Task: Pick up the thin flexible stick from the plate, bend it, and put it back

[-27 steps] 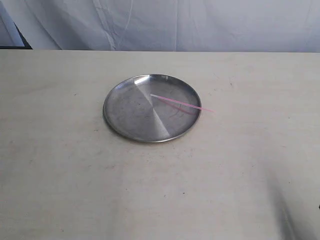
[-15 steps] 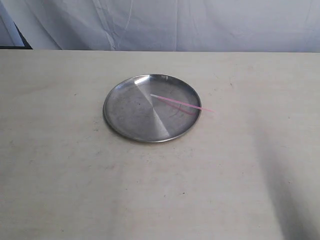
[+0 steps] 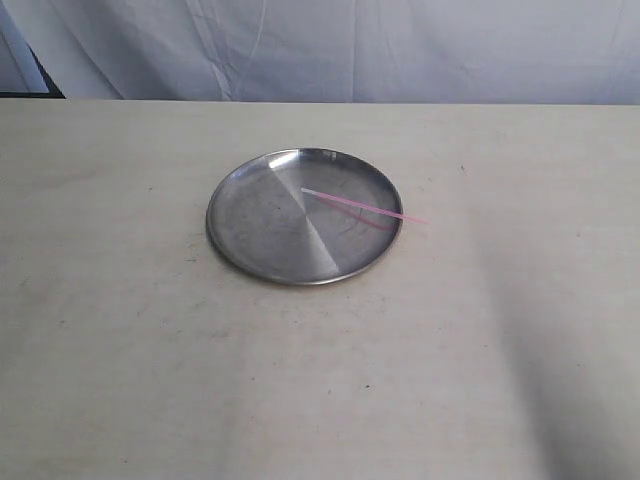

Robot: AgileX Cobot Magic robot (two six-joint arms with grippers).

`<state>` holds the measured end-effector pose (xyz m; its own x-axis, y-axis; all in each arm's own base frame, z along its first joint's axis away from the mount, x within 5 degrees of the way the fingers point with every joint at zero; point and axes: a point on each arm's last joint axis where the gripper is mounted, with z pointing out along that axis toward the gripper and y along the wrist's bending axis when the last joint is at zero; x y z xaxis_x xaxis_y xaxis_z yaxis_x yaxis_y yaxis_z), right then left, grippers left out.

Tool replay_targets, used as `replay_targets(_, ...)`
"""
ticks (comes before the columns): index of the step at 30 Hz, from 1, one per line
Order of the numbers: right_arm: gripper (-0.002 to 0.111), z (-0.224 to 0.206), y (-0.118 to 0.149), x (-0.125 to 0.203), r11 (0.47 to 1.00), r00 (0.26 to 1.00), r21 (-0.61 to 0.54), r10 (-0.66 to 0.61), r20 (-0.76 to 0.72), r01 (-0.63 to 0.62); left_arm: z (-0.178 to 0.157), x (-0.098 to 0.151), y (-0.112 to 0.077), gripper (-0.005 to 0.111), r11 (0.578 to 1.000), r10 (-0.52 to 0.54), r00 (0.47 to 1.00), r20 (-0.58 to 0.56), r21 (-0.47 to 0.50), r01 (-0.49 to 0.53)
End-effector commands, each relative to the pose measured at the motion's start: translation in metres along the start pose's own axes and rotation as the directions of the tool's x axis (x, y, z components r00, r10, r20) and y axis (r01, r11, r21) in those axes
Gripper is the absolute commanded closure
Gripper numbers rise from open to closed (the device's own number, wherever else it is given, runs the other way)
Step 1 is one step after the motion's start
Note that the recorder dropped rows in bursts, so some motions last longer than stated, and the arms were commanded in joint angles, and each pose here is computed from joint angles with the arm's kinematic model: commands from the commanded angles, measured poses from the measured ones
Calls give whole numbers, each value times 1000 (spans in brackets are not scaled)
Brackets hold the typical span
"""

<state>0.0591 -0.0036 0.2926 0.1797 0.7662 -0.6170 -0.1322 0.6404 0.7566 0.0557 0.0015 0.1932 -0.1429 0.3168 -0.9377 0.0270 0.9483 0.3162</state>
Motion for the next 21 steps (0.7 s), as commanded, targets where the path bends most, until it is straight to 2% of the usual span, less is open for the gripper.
replay_targets(1, 107, 37, 31, -25, 873, 857, 139, -408, -315, 467, 0, 0, 0, 106, 1000, -6, 1000, 8, -2, 6)
replay_targets(4, 107, 77, 44, -36, 702, 616, 74, -563, -551, 708, 0, 0, 0, 106, 1000, -6, 1000, 8, -2, 6)
replay_targets(7, 104, 122, 53, -37, 616, 427, -64, -613, -664, 785, 0, 0, 0, 106, 1000, -6, 1000, 8, -2, 6)
replay_targets(9, 94, 156, 47, -28, 593, 329, -145, -616, -716, 792, 0, 0, 0, 106, 1000, -6, 1000, 9, 0, 6)
replay_targets(13, 57, 213, 24, 1, 579, 149, -296, -599, -787, 760, 0, 0, -1, 106, 1000, -3, 1000, 15, 20, 3)
replay_targets(14, 53, 223, 19, 9, 567, 87, -347, -600, -795, 747, 0, 0, -2, 106, 1000, -2, 1000, 17, 25, 2)
replay_targets(15, 49, 233, 7, 25, 564, -9, -410, -580, -814, 717, 0, 0, -2, 106, 1000, -2, 1000, 18, 28, 2)
replay_targets(17, 49, 247, -6, 52, 564, -130, -496, -565, -815, 661, 0, 0, -2, 106, 1000, -2, 1000, 18, 28, 2)
replay_targets(19, 50, 257, -19, 85, 540, -263, -605, -579, -772, 586, 0, 0, -2, 106, 1000, -2, 1000, 18, 28, 2)
replay_targets(20, 50, 259, -24, 99, 516, -320, -659, -598, -735, 548, 0, 0, -2, 106, 1000, -2, 1000, 18, 28, 2)
replay_targets(21, 50, 261, -30, 119, 468, -403, -743, -635, -659, 478, 0, 0, -2, 106, 1000, -2, 1000, 18, 28, 2)
